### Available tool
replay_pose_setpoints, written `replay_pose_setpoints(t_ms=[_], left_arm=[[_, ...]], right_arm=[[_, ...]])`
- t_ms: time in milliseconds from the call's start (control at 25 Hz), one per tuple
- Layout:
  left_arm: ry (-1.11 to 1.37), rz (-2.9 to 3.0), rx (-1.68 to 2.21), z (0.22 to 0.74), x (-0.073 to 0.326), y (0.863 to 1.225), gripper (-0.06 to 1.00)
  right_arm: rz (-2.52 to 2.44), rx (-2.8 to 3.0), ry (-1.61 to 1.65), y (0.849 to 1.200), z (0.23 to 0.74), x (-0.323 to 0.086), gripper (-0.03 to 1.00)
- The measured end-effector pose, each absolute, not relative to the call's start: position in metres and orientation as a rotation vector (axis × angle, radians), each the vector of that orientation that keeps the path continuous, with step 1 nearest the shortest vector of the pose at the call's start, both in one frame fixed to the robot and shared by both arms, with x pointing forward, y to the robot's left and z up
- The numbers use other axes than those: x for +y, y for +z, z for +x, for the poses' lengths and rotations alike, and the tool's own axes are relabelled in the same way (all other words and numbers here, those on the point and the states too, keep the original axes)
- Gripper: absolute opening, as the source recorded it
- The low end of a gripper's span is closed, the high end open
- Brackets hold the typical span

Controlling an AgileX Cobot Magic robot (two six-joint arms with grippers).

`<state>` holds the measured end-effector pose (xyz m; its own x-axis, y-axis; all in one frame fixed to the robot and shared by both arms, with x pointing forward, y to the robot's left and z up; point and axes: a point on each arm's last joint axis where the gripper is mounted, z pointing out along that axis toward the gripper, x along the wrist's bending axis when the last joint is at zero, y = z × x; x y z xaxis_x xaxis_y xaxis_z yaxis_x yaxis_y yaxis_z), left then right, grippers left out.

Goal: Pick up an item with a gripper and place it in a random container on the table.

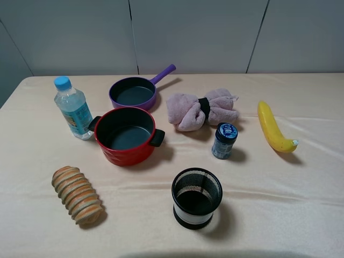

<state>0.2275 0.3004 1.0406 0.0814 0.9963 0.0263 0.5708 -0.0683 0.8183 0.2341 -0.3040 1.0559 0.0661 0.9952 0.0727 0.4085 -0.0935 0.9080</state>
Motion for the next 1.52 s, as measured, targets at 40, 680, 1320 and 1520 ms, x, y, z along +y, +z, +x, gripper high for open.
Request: replay_pose_setpoints(t_ms=[40,680,1320,1520], left_arm=[[0.839,1.716,1.560,0.228,0.300,1.041,0.97],[0.839,1.716,1.560,0.228,0.300,1.041,0.97],[0.839,1.716,1.560,0.228,0.300,1.041,0.97],[0.839,1.716,1.560,0.228,0.300,1.041,0.97]], right_arm=[[1.605,1.433,1.004,1.056,0.234,-0.304,0.69],[1.607,1.738,0.835,1.094,0.299,-0.295,0.69],[1.550,2.104,0.779,1.104,0.376,-0.270,0.69],[1.513,2.241,0.712,1.100,0.409,-0.252,0.69]])
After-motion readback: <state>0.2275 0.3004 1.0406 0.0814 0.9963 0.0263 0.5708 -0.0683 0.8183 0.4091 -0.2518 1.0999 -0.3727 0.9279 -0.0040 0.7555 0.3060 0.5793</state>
